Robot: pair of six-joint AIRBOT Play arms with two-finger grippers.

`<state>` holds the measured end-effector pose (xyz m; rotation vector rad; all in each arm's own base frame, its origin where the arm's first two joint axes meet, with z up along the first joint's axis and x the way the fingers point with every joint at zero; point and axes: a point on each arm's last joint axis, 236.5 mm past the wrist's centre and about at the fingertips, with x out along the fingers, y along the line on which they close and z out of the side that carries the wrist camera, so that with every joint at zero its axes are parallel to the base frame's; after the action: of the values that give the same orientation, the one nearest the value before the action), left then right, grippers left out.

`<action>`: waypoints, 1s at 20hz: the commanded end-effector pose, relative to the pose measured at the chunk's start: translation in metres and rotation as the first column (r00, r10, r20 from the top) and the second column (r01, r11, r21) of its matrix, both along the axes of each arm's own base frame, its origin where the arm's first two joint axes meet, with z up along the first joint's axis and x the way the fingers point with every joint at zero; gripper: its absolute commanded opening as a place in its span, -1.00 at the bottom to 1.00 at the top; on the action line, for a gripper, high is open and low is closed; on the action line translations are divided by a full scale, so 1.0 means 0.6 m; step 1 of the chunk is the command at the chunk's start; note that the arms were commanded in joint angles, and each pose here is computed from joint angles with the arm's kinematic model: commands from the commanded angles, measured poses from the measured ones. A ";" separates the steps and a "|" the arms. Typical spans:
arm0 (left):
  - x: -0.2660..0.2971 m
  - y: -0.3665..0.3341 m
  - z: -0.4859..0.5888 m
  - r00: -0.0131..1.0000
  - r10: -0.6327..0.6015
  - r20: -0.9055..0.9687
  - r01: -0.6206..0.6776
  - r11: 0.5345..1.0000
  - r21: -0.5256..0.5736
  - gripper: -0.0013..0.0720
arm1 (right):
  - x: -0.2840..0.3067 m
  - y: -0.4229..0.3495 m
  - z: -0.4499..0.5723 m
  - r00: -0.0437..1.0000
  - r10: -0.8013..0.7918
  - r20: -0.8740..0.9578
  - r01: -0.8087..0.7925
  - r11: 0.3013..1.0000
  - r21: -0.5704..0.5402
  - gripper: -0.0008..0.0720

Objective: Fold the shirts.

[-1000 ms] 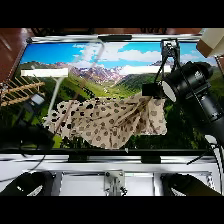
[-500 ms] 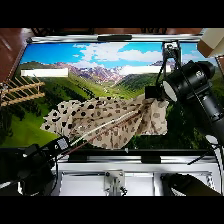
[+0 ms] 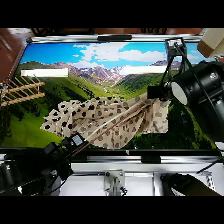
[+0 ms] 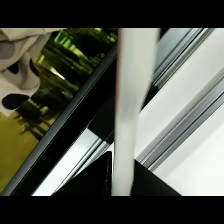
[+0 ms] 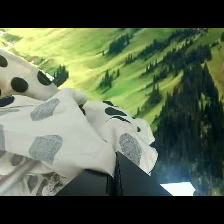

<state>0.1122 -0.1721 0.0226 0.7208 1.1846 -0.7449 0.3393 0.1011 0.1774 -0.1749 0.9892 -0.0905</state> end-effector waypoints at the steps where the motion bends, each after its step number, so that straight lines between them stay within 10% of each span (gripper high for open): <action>1: 0.017 -0.020 -0.012 0.999 -0.034 0.029 0.034 0.999 0.004 -0.85 | -0.001 0.004 0.020 0.999 0.017 0.042 -0.018 0.999 0.031 -0.82; 8: 0.019 0.021 0.033 0.996 0.053 0.077 -0.050 0.998 -0.035 -0.85 | -0.007 0.013 0.015 0.999 0.025 0.024 -0.026 0.998 0.053 -0.82; 14: -0.009 -0.011 -0.007 0.992 -0.108 0.063 0.107 0.994 0.022 -0.85 | -0.011 0.022 0.011 0.999 0.031 0.011 -0.032 0.997 0.077 -0.82; 20: 0.051 0.017 -0.016 0.977 0.104 0.186 -0.122 0.989 0.088 -0.85 | -0.025 0.019 0.003 0.999 0.043 -0.031 -0.041 0.997 0.062 -0.82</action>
<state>0.1316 -0.1680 0.0122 0.8020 1.1052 -0.6124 0.3284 0.1130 0.1812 -0.1239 0.9999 -0.0267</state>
